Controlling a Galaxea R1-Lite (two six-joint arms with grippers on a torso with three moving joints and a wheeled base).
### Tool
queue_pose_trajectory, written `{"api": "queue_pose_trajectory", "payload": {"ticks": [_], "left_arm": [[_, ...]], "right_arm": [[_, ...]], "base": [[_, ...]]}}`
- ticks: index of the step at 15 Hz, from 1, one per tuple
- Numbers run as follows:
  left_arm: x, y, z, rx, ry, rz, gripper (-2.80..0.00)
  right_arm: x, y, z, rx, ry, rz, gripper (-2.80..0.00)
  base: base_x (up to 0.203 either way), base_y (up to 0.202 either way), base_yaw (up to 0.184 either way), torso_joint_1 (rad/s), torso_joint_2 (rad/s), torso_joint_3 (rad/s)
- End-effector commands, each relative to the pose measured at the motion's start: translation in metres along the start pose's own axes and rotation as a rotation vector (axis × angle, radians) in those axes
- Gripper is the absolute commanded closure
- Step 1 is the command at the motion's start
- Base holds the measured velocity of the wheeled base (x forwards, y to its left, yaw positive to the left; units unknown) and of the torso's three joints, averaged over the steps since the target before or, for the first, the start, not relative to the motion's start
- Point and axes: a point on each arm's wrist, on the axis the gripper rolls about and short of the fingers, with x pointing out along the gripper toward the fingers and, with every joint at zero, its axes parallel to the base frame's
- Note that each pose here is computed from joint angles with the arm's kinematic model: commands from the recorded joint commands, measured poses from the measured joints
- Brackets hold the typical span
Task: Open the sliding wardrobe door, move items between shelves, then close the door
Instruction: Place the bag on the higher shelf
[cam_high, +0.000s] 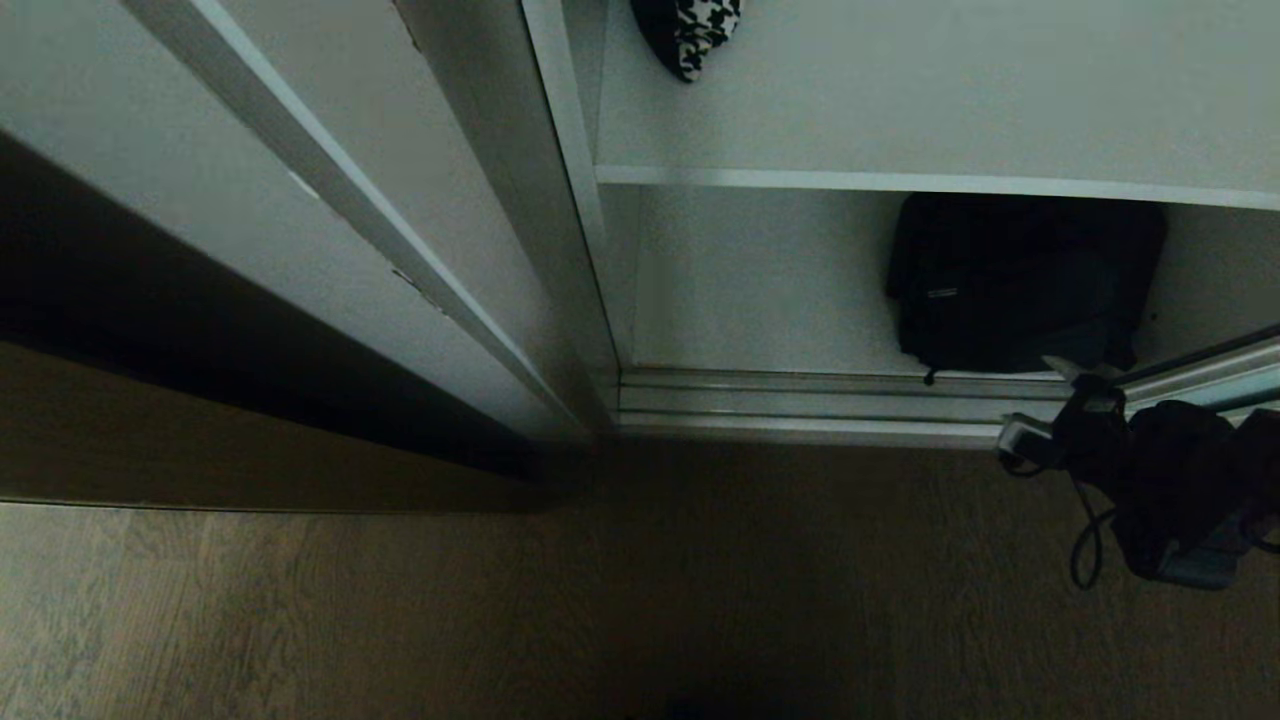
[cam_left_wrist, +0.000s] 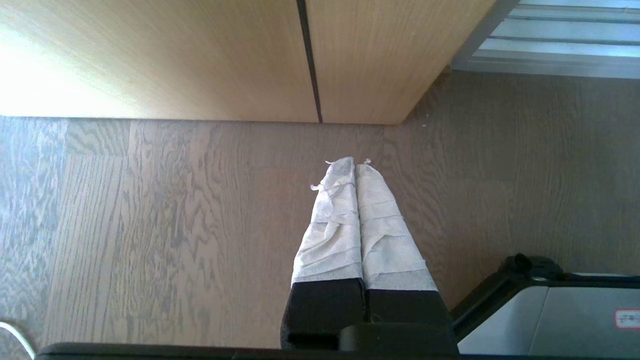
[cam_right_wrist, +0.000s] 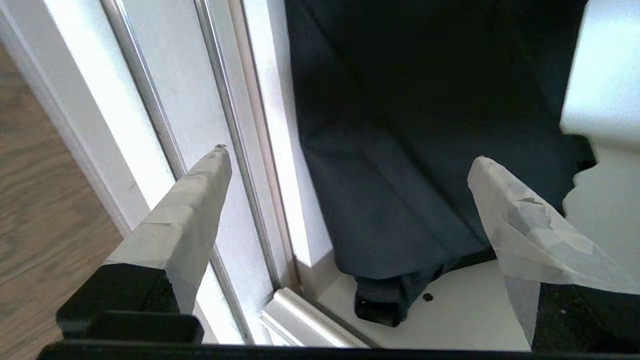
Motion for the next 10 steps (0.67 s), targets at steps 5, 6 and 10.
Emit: {"api": "queue_pose_trajectory", "payload": {"ticks": [5, 6, 10], "left_arm": [[0.000, 0.000, 0.000, 0.000, 0.001, 0.000, 0.00], [0.000, 0.000, 0.000, 0.000, 0.001, 0.000, 0.00], [0.000, 0.000, 0.000, 0.000, 0.001, 0.000, 0.00]], "right_arm": [[0.038, -0.003, -0.001, 0.023, 0.048, -0.157, -2.80], [0.044, -0.008, 0.001, 0.048, 0.086, -0.196, -2.80], [0.052, -0.005, 0.007, 0.135, 0.137, -0.221, -2.80]], "base": [[0.000, 0.000, 0.000, 0.000, 0.00, 0.000], [0.000, 0.000, 0.000, 0.000, 0.00, 0.000], [0.000, 0.000, 0.000, 0.000, 0.00, 0.000]]}}
